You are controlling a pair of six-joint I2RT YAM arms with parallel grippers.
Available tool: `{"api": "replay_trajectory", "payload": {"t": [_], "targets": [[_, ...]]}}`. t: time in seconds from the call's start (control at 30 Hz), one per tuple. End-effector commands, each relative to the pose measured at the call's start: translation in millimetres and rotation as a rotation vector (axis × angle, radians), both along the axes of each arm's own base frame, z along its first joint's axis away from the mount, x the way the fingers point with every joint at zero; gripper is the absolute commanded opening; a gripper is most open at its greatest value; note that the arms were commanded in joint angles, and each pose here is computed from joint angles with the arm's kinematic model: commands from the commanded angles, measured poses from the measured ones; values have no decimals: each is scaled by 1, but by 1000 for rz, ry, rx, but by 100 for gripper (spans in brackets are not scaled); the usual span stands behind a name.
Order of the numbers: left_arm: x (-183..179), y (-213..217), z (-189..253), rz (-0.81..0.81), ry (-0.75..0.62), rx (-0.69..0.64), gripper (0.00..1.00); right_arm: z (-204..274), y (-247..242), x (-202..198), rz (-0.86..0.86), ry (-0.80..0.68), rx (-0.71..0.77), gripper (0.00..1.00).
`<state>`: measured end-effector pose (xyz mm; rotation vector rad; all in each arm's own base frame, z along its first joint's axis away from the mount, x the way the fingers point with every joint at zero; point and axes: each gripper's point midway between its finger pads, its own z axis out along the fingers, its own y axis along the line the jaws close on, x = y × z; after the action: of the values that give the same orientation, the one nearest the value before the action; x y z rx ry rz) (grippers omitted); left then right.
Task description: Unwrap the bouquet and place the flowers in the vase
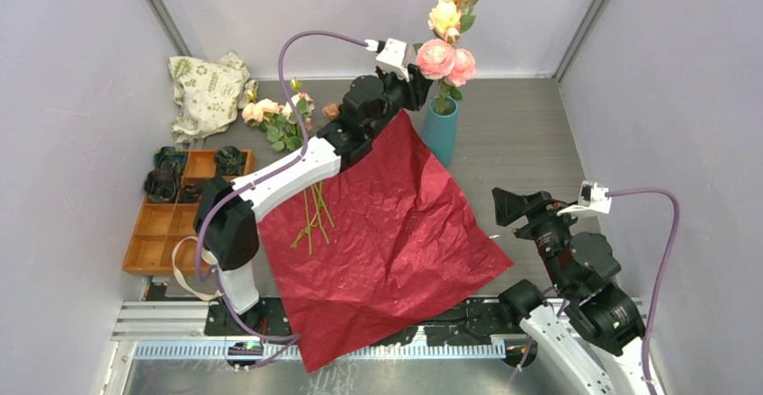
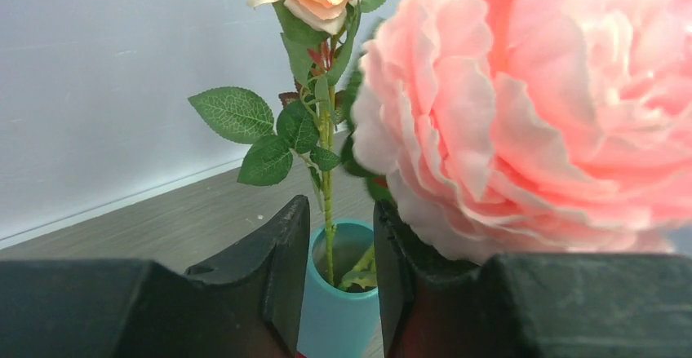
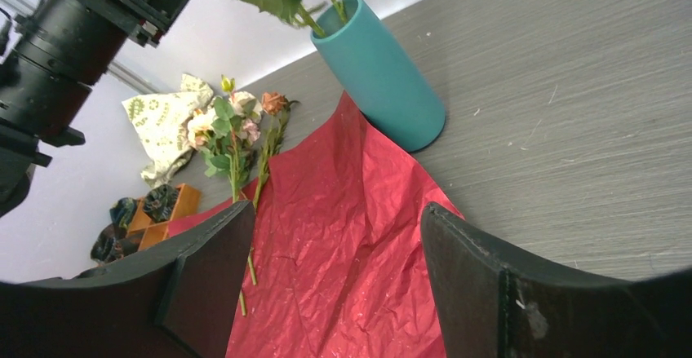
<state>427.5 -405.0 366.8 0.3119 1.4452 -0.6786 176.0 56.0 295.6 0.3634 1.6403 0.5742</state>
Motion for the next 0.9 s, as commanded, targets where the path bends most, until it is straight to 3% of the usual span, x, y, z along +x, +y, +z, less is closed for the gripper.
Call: {"api": "replay_trajectory", "payload": {"t": [0.0, 0.47, 0.87], "targets": [[-11, 16, 31, 30, -33, -39, 36, 24, -3, -3, -6, -39, 20, 80], [-29, 63, 12, 146, 13, -40, 36, 26, 1, -3, 11, -33, 24, 81], [-70, 132, 35, 259, -5, -112, 36, 49, 4, 2, 16, -80, 52, 81]]}}
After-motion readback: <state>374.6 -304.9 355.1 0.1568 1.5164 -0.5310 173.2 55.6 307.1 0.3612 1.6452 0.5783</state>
